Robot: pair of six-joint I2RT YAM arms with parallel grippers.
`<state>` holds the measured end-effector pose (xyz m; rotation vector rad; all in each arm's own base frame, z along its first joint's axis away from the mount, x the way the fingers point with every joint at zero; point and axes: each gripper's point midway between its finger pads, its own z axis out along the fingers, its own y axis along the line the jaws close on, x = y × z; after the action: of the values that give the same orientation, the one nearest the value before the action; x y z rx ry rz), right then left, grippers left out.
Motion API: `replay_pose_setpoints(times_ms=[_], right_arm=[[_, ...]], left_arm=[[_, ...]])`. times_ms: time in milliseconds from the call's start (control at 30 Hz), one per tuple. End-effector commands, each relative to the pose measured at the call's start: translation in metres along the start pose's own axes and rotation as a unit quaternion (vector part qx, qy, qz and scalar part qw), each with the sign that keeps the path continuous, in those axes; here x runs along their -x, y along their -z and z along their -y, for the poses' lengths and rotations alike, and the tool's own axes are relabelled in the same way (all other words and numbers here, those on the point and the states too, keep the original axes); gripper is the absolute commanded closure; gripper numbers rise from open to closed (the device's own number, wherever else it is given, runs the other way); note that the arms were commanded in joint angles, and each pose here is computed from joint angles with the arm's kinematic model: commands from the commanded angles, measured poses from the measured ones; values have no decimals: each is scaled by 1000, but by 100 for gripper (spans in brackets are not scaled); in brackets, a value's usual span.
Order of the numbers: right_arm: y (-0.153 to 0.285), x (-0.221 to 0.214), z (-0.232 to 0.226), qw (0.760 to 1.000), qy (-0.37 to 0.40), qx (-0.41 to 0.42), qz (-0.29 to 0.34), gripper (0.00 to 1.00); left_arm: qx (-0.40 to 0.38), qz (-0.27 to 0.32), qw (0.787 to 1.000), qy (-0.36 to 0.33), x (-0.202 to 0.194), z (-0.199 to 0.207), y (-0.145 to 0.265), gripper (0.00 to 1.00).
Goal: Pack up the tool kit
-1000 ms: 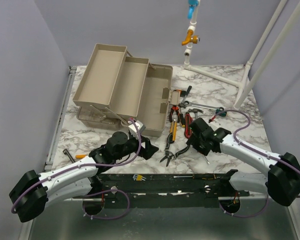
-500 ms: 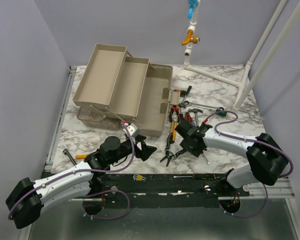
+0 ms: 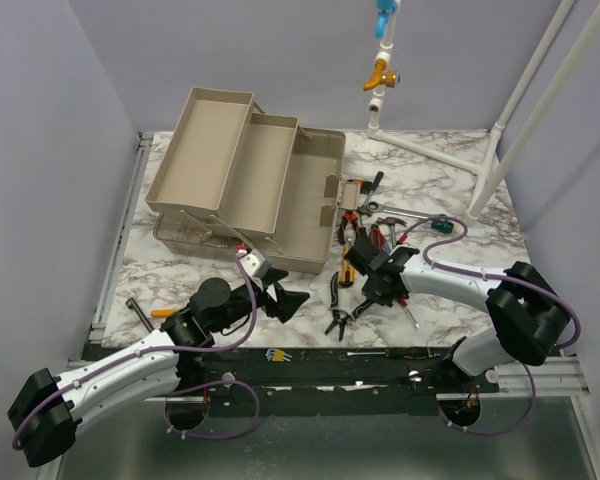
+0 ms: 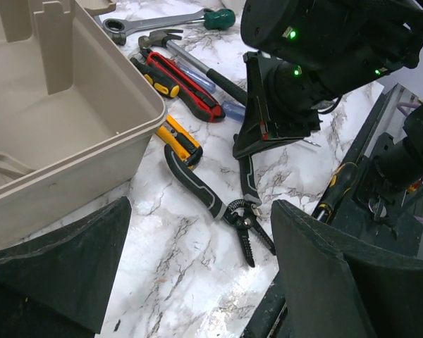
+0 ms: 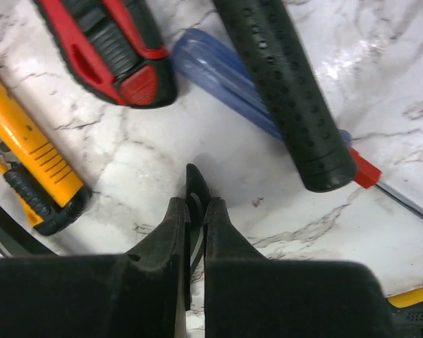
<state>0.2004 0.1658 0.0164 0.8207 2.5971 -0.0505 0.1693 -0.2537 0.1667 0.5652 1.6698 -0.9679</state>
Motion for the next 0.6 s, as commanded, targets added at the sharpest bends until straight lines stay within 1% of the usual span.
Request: replay_pose_setpoints(times_ms=[0,167,300,400,567], right_arm=[[17,2,-30,996,48,80,-3,99],[51,8,-47,981,92,172,-3,99],[82,23,-55,966,99,239,27,99],[103,43,-59,960,90,258,63,99],[132,78,-74,956,85,253,119,99]], left_arm=[[0,15,1000,-10,1,-1,5,17],[-9,32,999,-13,6,2,9,17],[-16,54,998,-14,13,5,15,18],[-12,75,997,-16,17,3,21,18],[0,113,994,-15,26,-2,31,18]])
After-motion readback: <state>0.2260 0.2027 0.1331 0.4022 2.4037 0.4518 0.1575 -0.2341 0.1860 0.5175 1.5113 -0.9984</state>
